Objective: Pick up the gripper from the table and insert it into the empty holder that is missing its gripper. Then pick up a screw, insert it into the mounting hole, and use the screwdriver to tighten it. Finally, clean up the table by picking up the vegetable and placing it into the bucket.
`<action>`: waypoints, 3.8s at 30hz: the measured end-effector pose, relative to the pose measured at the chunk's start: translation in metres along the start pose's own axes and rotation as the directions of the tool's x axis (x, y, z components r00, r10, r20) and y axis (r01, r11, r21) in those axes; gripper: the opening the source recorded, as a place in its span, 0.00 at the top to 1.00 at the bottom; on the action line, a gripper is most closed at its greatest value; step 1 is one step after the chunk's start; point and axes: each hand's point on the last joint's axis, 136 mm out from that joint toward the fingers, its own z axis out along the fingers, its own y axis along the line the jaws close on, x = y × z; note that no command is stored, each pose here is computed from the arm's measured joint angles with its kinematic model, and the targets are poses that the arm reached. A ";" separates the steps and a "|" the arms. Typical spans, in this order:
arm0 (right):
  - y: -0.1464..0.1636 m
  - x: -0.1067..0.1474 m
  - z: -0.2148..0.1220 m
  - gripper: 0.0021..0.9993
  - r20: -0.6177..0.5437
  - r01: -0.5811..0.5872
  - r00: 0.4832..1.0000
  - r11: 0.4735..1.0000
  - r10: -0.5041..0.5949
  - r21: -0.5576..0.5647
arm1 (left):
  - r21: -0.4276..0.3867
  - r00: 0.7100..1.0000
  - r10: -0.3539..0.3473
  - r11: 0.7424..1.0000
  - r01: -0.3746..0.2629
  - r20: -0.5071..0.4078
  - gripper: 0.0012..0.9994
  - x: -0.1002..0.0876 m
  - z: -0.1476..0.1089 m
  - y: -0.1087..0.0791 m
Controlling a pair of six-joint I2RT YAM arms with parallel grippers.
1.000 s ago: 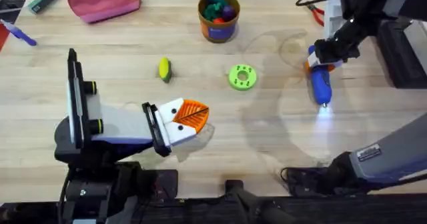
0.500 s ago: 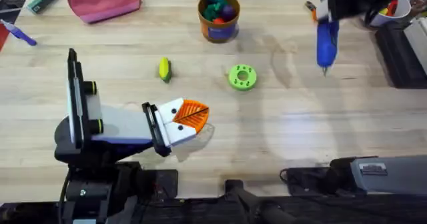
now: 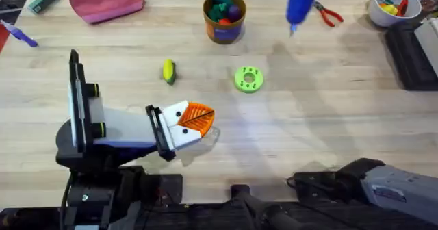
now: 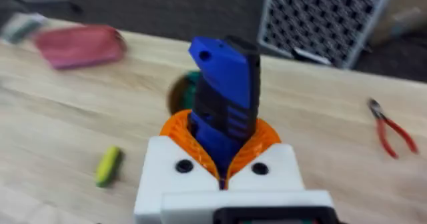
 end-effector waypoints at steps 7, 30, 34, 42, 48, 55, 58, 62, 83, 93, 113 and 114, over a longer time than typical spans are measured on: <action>0.065 -0.029 -0.038 0.98 0.142 -0.019 0.989 0.983 0.045 -0.182 | 0.000 1.000 -0.001 1.000 0.001 0.000 0.99 0.000 0.000 0.000; 0.166 -0.020 -0.083 0.98 0.321 0.051 0.926 0.778 0.198 -0.626 | -0.002 1.000 0.000 1.000 0.000 0.000 0.99 0.000 0.000 0.000; 0.180 -0.011 -0.088 0.98 0.328 0.109 0.926 0.697 0.189 -0.709 | -0.002 1.000 0.000 1.000 0.000 0.000 0.99 0.000 0.000 0.000; 0.188 -0.003 -0.103 0.98 0.419 0.243 0.881 0.551 0.219 -0.798 | -0.003 1.000 0.000 1.000 0.000 0.000 0.99 0.000 0.000 0.000; 0.193 0.021 -0.097 0.98 0.443 0.285 0.859 0.481 0.255 -0.829 | -0.003 1.000 0.000 1.000 0.000 0.000 0.99 0.000 0.000 0.000; 0.213 0.044 -0.094 0.98 0.477 0.394 0.852 0.335 0.215 -0.856 | -0.003 1.000 0.000 1.000 0.000 0.000 0.99 0.000 0.000 0.000; 0.220 0.056 -0.092 0.98 0.492 0.440 0.850 0.261 0.188 -0.859 | -0.003 1.000 0.000 1.000 0.000 0.000 0.99 0.000 0.000 0.000; 0.221 0.067 -0.091 0.98 0.513 0.483 0.844 0.193 0.155 -0.854 | -0.003 1.000 0.000 1.000 0.000 0.000 0.99 0.000 0.000 0.000; 0.243 0.098 -0.125 0.98 0.572 0.577 0.813 -0.019 0.109 -0.816 | -0.003 1.000 0.000 1.000 0.000 0.000 0.99 0.000 0.000 0.000; 0.258 0.095 -0.121 0.98 0.585 0.593 0.805 -0.097 0.097 -0.800 | -0.003 1.000 0.000 1.000 0.000 0.000 0.99 0.000 0.000 0.000; 0.265 0.100 -0.114 0.98 0.598 0.605 0.796 -0.118 0.089 -0.787 | -0.003 1.000 0.000 1.000 0.000 0.000 0.99 0.000 0.000 0.000; 0.266 0.102 -0.114 0.98 0.598 0.604 0.797 -0.121 0.089 -0.788 | -0.003 1.000 0.000 1.000 0.000 0.000 0.99 0.000 0.000 0.000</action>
